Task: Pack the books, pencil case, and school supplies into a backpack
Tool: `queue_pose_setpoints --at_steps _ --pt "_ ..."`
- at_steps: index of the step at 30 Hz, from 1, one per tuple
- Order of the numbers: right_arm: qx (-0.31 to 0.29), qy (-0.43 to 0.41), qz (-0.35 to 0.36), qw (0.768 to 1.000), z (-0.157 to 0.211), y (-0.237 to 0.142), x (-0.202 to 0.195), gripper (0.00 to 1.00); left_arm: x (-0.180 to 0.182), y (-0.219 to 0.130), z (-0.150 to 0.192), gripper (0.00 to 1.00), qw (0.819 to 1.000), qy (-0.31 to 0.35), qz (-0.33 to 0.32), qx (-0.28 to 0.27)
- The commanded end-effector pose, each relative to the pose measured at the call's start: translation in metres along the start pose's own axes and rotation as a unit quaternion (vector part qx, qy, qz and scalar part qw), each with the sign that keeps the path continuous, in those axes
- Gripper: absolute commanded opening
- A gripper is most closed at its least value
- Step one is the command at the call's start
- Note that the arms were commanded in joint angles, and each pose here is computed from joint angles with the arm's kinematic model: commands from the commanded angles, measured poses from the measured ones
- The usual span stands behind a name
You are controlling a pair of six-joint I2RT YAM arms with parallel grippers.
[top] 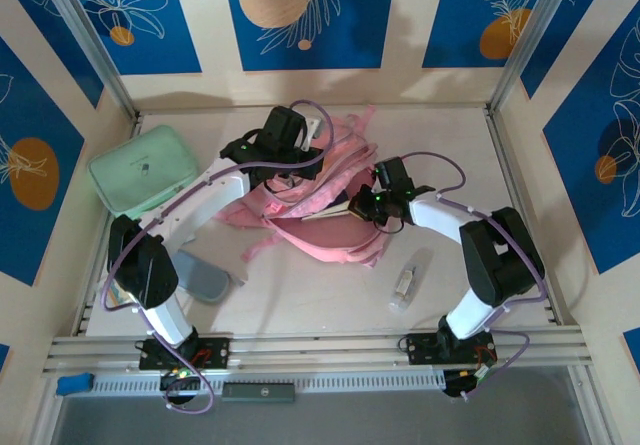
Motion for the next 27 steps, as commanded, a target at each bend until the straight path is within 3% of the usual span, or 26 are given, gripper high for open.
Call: queue_pose_setpoints --at_steps 1,7,12,16,21,27 --pt "-0.014 -0.027 -0.003 1.0 0.003 -0.018 0.005 0.0 -0.015 -0.019 -0.031 0.0 0.997 -0.016 0.046 -0.067" --pt "-0.027 -0.034 0.021 0.999 0.024 -0.067 -0.027 0.02 -0.027 0.004 -0.002 0.04 0.994 -0.039 0.097 -0.025" --pt "-0.057 -0.051 0.045 0.996 0.036 -0.12 -0.03 0.07 -0.032 -0.005 0.018 0.44 0.988 -0.079 0.129 -0.021" --pt "-0.038 -0.063 0.055 0.996 0.054 -0.146 -0.026 0.11 -0.019 -0.03 0.04 0.54 0.987 -0.111 0.109 -0.032" --pt "0.047 -0.098 0.037 0.993 0.091 -0.13 -0.002 0.13 0.025 -0.043 0.092 0.58 0.98 -0.195 0.039 -0.016" --pt "0.091 -0.15 0.036 0.984 0.136 -0.09 0.031 0.14 0.084 -0.042 0.153 0.57 0.939 -0.342 -0.034 0.002"
Point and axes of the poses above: each hand's point on the last joint's axis, 136 mm out from that joint toward the fingers, its own y axis out along the fingers, its own x axis along the line the jaws close on, z = x × y, the point moved 2 cm from there along -y, back along the fingers, and after that the axes turned 13 degrees about y, right-handed, at the moved point
